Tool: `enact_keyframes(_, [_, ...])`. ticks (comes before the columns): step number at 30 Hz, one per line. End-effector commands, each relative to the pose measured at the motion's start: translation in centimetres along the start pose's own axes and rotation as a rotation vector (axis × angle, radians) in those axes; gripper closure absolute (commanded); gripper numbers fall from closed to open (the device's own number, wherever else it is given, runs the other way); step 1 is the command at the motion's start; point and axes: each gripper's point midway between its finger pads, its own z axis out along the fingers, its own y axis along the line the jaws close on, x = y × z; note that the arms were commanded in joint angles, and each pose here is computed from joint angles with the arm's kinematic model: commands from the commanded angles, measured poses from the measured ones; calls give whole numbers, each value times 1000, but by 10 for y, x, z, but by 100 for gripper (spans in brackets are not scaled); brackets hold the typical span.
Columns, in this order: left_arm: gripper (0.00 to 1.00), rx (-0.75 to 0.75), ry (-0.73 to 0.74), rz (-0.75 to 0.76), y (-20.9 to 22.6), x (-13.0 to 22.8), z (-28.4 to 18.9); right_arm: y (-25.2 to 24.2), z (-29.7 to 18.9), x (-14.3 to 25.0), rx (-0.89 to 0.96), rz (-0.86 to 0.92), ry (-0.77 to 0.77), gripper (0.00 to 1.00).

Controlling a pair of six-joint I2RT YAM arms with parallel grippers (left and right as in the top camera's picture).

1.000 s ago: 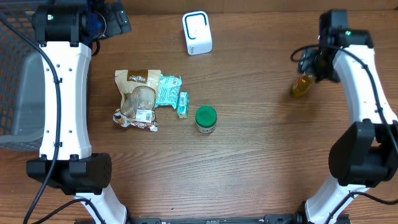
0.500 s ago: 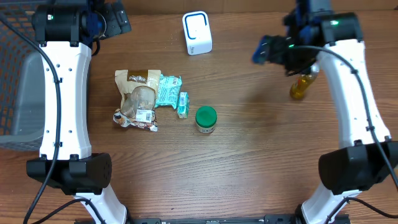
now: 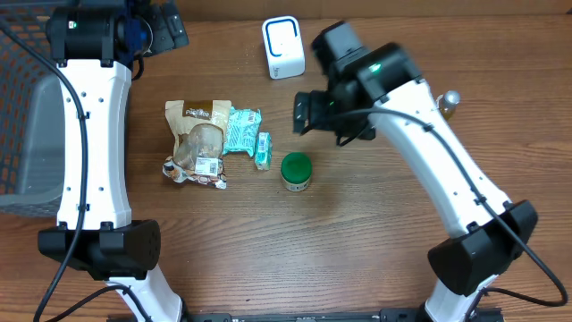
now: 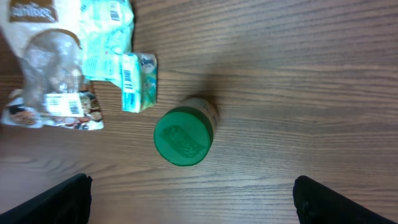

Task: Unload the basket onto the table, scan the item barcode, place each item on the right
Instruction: 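Release the bottle and move the right gripper over the green-capped jar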

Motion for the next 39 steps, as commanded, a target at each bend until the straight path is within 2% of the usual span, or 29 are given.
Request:
enact_keyframes(1, [0, 7, -25, -7, -1, -6, -8, -11, 3, -2, 108, 37, -67, 0])
enact_keyframes(31, [1, 7, -25, -7, -1, -6, -8, -26, 71, 15, 170, 21, -23, 0])
enact_keyframes(39, [0, 7, -26, -7, -1, -6, -8, -27, 75, 17, 173, 21, -20, 0])
